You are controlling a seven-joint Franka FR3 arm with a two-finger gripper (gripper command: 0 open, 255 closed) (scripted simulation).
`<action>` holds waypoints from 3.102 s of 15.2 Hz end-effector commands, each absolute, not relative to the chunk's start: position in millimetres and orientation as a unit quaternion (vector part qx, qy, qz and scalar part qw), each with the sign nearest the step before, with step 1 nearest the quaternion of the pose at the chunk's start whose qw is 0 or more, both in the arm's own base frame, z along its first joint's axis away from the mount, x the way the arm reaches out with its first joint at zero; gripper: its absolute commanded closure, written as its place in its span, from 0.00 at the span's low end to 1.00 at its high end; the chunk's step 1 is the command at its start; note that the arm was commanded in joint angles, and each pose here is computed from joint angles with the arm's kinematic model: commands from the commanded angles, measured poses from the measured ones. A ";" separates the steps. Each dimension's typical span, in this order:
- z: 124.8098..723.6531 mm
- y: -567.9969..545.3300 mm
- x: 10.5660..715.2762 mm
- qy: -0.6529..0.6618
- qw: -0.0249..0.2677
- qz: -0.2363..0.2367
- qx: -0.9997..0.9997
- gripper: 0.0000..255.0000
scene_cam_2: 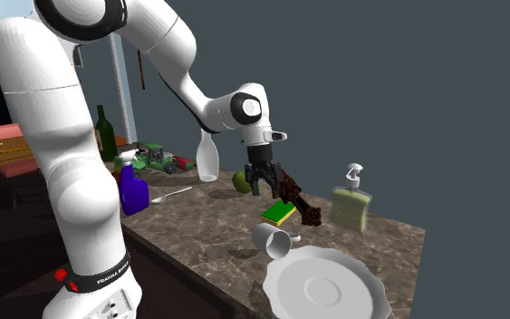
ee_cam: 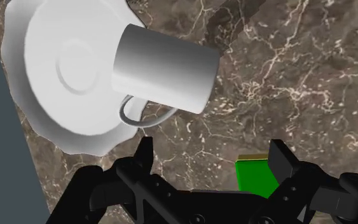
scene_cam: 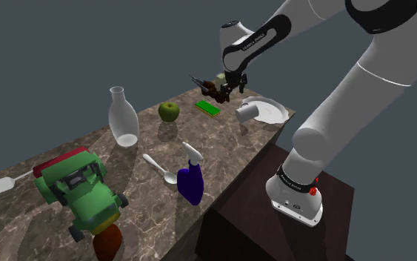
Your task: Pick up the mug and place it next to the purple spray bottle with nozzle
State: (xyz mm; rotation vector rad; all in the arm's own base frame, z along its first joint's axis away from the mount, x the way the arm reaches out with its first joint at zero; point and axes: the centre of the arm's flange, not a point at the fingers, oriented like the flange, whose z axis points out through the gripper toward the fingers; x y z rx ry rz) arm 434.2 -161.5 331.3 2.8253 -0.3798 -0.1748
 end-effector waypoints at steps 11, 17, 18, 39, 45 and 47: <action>240.5 -214.7 435.9 -0.176 0.159 -0.091 0.967 0.00; 227.8 -218.4 432.7 -0.176 0.159 -0.091 0.967 0.00; 227.8 -218.4 432.7 -0.176 0.159 -0.091 0.967 0.00; 270.0 -218.4 432.7 -0.176 0.159 -0.091 0.967 1.00; 301.7 -218.4 432.7 -0.176 0.159 -0.091 0.967 1.00; 312.3 -218.4 432.7 -0.176 0.159 -0.091 0.967 1.00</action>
